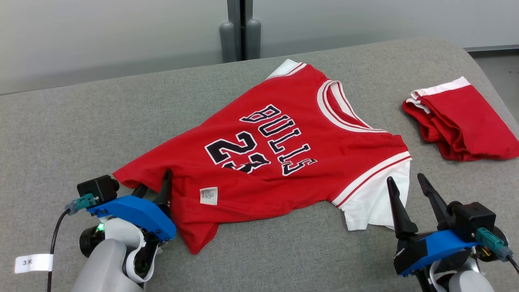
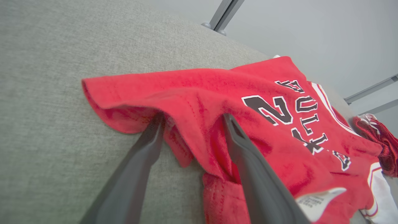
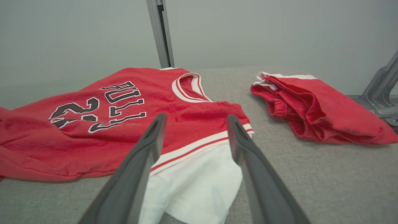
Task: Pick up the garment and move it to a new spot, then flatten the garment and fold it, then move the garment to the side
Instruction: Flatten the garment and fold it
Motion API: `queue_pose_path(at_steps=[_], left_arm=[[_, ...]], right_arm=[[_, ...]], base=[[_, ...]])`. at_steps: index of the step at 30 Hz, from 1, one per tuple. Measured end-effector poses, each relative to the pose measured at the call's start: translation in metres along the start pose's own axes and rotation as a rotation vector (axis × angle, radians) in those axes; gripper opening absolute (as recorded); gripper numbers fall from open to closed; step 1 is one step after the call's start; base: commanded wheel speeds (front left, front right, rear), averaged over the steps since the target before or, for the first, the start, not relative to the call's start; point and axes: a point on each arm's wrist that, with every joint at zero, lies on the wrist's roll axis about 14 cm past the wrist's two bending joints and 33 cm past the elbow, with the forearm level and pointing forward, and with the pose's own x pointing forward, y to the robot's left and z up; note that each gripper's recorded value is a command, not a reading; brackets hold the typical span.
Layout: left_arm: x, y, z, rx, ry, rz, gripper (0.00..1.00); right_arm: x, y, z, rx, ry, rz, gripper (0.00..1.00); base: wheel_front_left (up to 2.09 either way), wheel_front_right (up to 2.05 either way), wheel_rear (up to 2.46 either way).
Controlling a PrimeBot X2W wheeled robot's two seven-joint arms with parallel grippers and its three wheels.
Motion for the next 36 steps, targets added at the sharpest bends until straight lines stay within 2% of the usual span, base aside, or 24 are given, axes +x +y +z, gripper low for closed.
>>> queue_pose_path(at_steps=[2,8,14,18,25,36], left_arm=[[0.002,-0.006,0.002,0.004,-0.014,-0.027,0.00],[0.000,-0.017,0.017,0.023,-0.092,-0.073,0.00],[-0.012,-0.046,0.060,0.046,-0.237,-0.173,0.00],[-0.025,-0.067,0.082,0.073,-0.235,-0.265,0.00],[-0.048,-0.085,0.114,0.217,-0.204,-0.361,0.00],[-0.064,-0.105,0.130,0.204,-0.229,-0.401,0.00]], right_arm=[[0.000,-0.001,0.000,0.000,0.001,-0.003,1.00],[0.001,0.000,0.003,0.001,-0.014,0.000,1.00],[0.005,0.007,0.010,0.004,-0.037,0.022,1.00],[0.005,0.012,0.016,0.005,-0.055,0.036,1.00],[0.006,0.013,0.018,0.024,-0.066,0.039,1.00],[0.005,0.005,0.012,0.041,-0.061,0.014,1.00]], base=[[0.00,0.00,0.00],[0.00,0.00,0.00],[0.00,0.00,0.00],[0.00,0.00,0.00],[0.00,0.00,0.00],[0.00,0.00,0.00]])
